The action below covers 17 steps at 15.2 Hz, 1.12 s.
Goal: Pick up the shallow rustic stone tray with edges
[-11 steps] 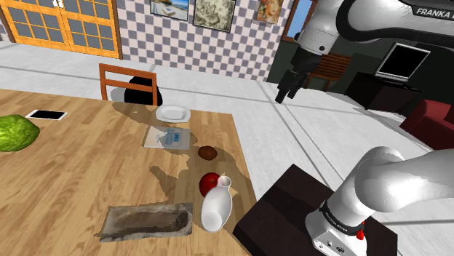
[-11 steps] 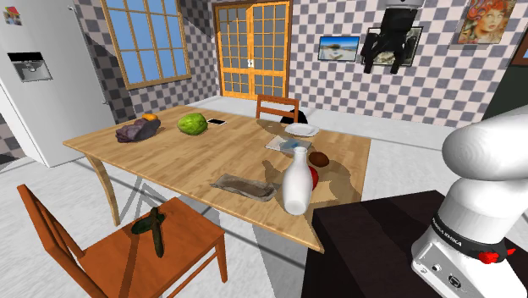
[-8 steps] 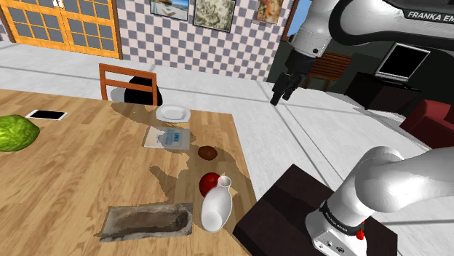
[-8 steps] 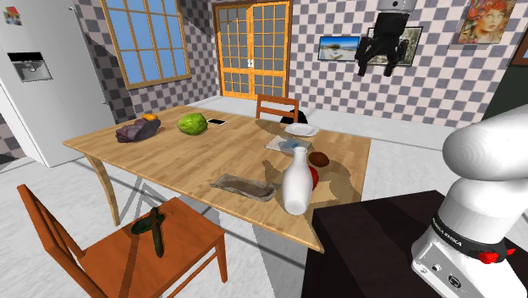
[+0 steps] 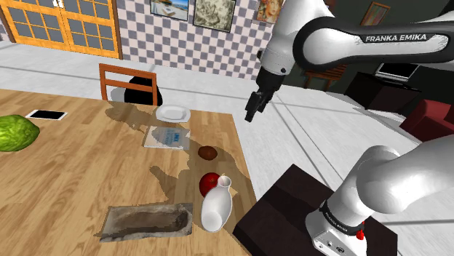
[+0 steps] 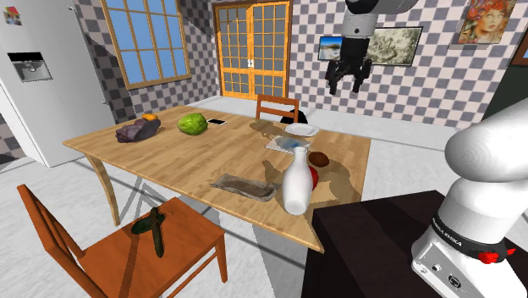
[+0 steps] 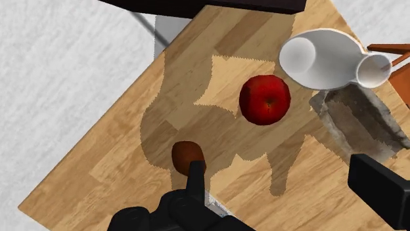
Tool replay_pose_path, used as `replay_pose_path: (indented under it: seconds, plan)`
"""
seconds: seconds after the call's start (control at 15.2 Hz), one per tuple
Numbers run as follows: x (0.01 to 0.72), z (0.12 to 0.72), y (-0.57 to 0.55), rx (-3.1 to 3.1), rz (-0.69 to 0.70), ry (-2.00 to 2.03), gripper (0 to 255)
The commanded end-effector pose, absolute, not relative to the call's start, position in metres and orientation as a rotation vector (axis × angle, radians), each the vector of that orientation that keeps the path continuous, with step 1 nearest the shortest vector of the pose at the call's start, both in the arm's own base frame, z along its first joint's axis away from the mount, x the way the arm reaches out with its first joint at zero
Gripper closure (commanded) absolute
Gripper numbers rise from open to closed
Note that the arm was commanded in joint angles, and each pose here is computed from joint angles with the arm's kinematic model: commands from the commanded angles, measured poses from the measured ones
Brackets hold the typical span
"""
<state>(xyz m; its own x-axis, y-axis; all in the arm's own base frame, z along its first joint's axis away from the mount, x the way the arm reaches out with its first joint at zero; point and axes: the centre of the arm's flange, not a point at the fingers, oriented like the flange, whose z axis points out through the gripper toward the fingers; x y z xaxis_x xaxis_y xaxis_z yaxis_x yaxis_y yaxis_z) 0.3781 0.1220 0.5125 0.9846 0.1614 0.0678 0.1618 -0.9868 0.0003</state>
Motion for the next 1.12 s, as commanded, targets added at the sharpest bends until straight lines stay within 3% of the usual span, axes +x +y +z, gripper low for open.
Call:
replay_pose_path:
  seconds: [0.0, 1.06]
  plan:
    - [0.388, 0.494, 0.145, -3.128, -0.107, -0.314, 0]
    - [0.432, 0.358, 0.311, -3.124, -0.089, -0.780, 0]
